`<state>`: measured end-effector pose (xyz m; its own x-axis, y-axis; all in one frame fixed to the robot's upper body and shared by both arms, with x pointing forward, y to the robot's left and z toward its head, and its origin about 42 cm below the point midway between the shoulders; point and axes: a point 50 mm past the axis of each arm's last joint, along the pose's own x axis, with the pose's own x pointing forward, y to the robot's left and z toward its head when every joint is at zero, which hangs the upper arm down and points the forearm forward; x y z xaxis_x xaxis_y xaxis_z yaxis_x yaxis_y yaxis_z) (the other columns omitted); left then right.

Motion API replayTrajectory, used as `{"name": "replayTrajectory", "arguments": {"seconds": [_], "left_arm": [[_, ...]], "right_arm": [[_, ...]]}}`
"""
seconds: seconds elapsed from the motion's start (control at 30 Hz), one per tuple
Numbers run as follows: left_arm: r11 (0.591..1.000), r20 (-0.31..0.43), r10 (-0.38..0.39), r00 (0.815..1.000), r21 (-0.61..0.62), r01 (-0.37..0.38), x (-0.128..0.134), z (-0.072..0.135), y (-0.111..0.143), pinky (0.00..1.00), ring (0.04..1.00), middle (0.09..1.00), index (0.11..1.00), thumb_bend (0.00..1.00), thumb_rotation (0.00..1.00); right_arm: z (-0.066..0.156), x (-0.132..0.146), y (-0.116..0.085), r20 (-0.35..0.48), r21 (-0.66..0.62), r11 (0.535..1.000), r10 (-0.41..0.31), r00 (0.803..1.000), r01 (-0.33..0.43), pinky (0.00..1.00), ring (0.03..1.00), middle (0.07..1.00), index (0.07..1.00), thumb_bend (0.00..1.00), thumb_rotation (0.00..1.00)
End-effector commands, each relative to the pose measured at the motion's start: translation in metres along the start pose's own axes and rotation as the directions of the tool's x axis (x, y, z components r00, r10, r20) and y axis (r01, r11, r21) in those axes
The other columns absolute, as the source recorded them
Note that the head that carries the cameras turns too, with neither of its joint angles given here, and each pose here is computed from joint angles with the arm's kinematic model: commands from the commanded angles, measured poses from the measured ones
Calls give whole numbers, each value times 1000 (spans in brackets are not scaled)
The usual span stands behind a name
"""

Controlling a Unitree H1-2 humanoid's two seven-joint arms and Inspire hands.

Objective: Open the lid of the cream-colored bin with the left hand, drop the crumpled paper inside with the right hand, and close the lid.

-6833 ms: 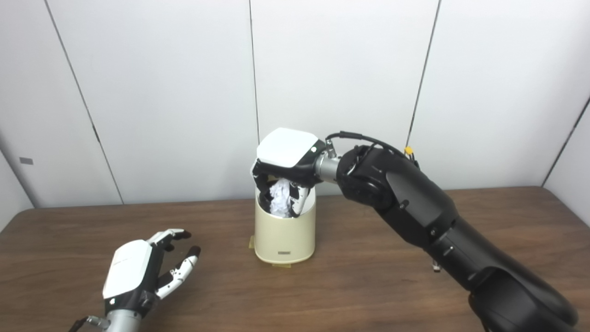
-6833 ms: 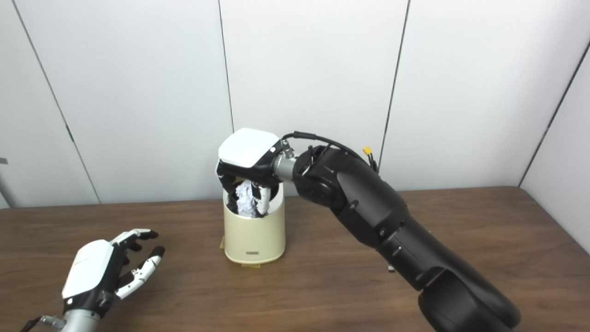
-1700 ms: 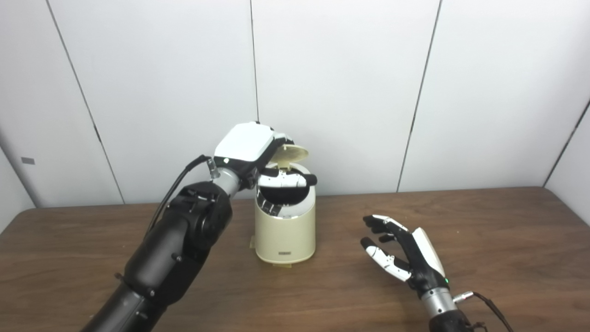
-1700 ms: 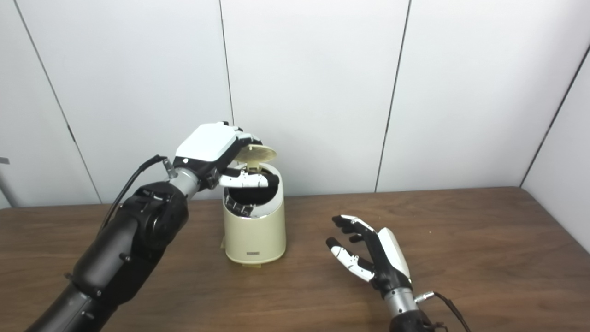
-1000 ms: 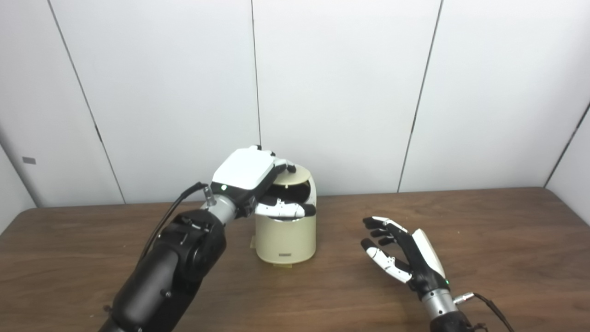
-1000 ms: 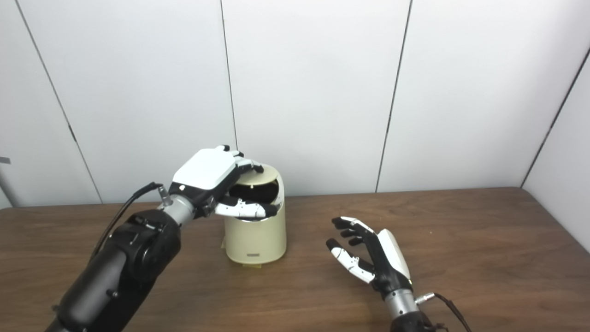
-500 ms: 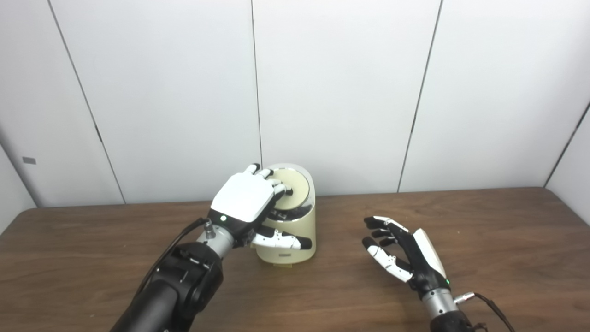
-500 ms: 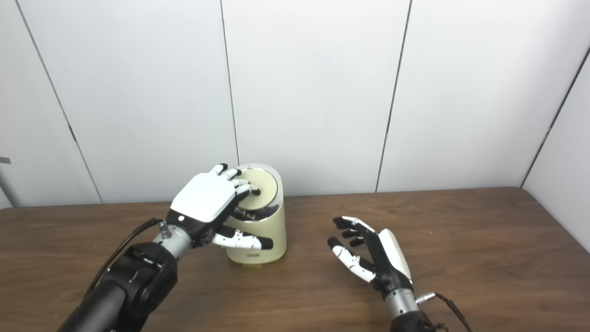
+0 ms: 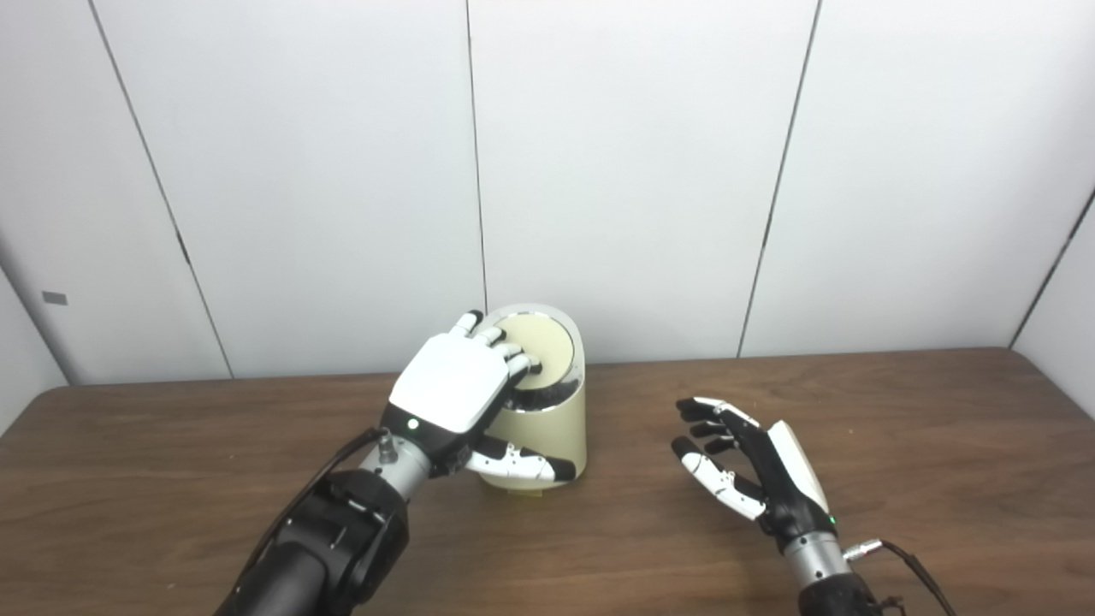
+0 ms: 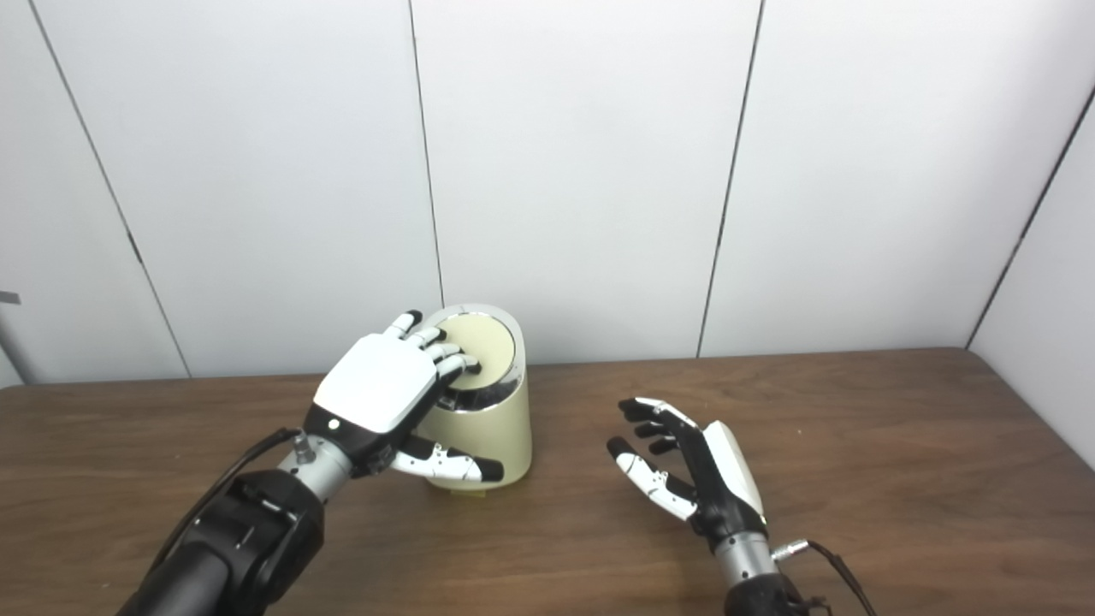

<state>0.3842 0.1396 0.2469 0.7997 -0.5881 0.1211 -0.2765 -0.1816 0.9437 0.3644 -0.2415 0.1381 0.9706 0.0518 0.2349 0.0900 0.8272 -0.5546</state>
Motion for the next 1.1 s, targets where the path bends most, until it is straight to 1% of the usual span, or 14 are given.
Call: {"name": "replayTrajectory", "arguments": {"seconds": [0.0, 0.03, 0.07, 0.13, 0.23, 0.3, 0.4, 0.57, 0.67, 0.77, 0.9, 1.0, 1.07], "left_arm": [[990, 115, -73, 991, 127, 58, -10, 7, -22, 1000, 857, 773, 764, 890, 1000], [987, 150, -76, 986, 153, 52, -14, 11, -29, 1000, 842, 758, 751, 880, 1000], [983, 178, -94, 979, 170, 64, -19, 14, -35, 1000, 822, 736, 732, 863, 1000], [979, 204, -141, 969, 175, 105, -25, 17, -46, 1000, 824, 736, 735, 822, 1000], [971, 219, -207, 954, 168, 172, -28, 21, -56, 1000, 821, 733, 733, 766, 1000], [965, 228, -236, 945, 171, 200, -29, 22, -60, 1000, 830, 742, 734, 753, 1000], [959, 231, -258, 938, 178, 220, -29, 22, -65, 1000, 821, 734, 726, 741, 1000], [950, 222, -294, 930, 171, 260, -29, 21, -71, 1000, 822, 737, 726, 731, 1000], [951, 218, -294, 930, 160, 263, -28, 20, -73, 1000, 817, 733, 721, 721, 1000], [954, 211, -287, 934, 147, 260, -27, 18, -73, 1000, 819, 735, 726, 725, 1000], [956, 187, -285, 940, 123, 265, -25, 17, -70, 1000, 843, 767, 761, 744, 1000], [966, 164, -256, 952, 89, 244, -22, 16, -66, 1000, 863, 794, 803, 747, 1000], [982, 143, -188, 972, 24, 186, -18, 12, -63, 1000, 863, 810, 815, 732, 1000]], "right_arm": [[18, 12, -10, 74, -3, 999, -37, 997, 38, 638, 726, 752, 756, 266, 709], [18, 12, -10, 76, -2, 999, -39, 996, 39, 639, 726, 752, 755, 267, 709], [18, 12, -10, 76, -1, 999, -41, 996, 41, 637, 722, 750, 754, 268, 709], [18, 12, -10, 76, 8, 999, -42, 996, 41, 639, 724, 750, 753, 270, 700], [19, 12, -10, 73, 21, 999, -40, 997, 39, 638, 723, 754, 756, 278, 697], [20, 12, -10, 77, 15, 999, -40, 996, 39, 637, 720, 752, 754, 276, 694], [21, 12, -10, 73, 8, 999, -38, 997, 37, 634, 720, 751, 755, 274, 720], [23, 12, -10, 67, 12, 999, -37, 997, 36, 640, 723, 756, 758, 279, 725], [23, 11, -10, 66, 27, 999, -38, 997, 37, 641, 724, 757, 757, 286, 703], [22, 11, -10, 64, 19, 999, -35, 997, 34, 644, 728, 759, 760, 292, 722], [22, 11, -10, 65, 18, 999, -35, 997, 34, 648, 733, 759, 760, 282, 714], [22, 11, -10, 69, 14, 999, -34, 997, 33, 642, 728, 755, 758, 276, 703], [21, 12, -9, 67, 14, 999, -32, 997, 32, 641, 726, 755, 758, 277, 701]]}}
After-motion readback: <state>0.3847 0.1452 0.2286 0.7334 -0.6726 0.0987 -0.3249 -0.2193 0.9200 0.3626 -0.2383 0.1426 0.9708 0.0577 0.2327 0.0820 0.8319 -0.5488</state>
